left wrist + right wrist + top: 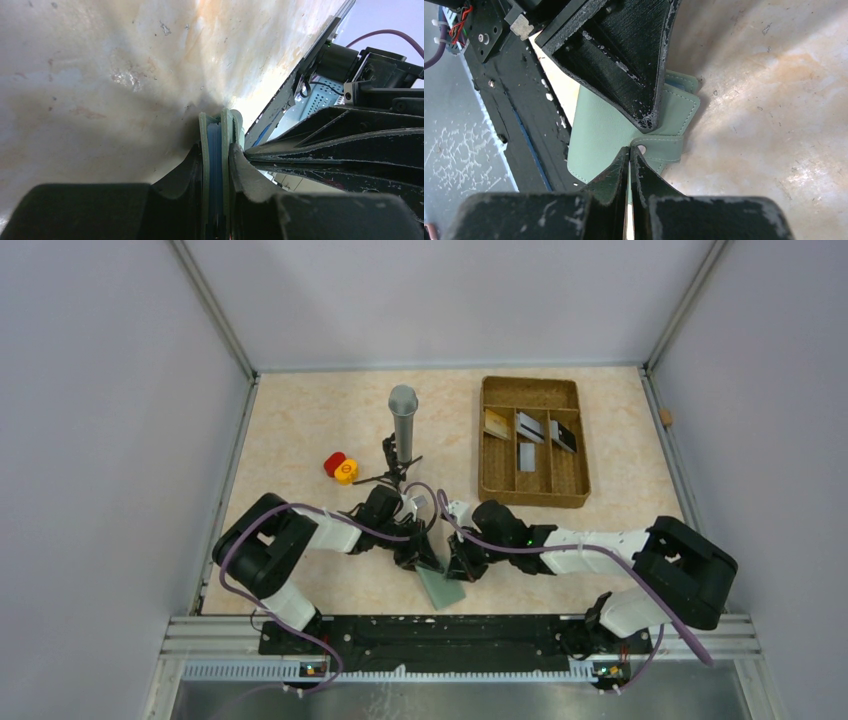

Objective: Put the credit cards into the card holder
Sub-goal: Close the card holder at the center of the board.

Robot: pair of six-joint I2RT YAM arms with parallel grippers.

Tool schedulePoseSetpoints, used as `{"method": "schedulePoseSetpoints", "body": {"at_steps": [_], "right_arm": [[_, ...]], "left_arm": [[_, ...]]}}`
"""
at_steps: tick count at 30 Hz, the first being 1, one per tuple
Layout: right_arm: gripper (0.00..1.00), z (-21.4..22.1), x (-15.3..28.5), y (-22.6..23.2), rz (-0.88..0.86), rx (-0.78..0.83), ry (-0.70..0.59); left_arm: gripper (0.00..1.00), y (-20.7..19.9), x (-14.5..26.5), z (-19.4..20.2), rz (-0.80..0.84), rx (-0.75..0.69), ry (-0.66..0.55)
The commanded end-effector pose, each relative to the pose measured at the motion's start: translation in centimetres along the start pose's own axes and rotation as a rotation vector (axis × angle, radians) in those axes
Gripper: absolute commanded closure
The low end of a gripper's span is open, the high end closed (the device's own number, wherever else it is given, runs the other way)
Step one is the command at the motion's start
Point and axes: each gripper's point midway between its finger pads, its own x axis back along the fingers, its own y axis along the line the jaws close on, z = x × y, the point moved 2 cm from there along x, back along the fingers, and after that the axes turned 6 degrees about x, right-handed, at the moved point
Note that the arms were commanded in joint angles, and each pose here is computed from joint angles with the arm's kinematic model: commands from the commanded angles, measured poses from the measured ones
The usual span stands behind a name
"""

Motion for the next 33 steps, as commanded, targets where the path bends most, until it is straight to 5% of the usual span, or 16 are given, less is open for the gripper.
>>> {"method": "schedulePoseSetpoints", "body": {"at_steps": [1, 27, 31, 33], "right_arm": [[1.0, -0.7, 0.5, 1.6, -0.058, 0.035, -0.021], [1.0, -1.3, 1.2, 2.3, -0.074, 0.02, -0.029], [0.74, -3.4, 2.5, 1.7, 0.024, 0.032, -0.083], [0.63, -3.5, 2.9, 0.8, 0.093, 0.019, -0.084]], "left_arm": [[1.0, 5.7, -0.6, -0.3, -0.226, 0.017, -0.091], [1.0, 5.9, -0.6, -0.3, -0.236, 0.015, -0.088], [1.0, 5.4, -0.6, -0.6, -0.219, -0.017, -0.097], [0.86, 4.9, -0.4, -1.2, -0.211, -0.039, -0.126]]}}
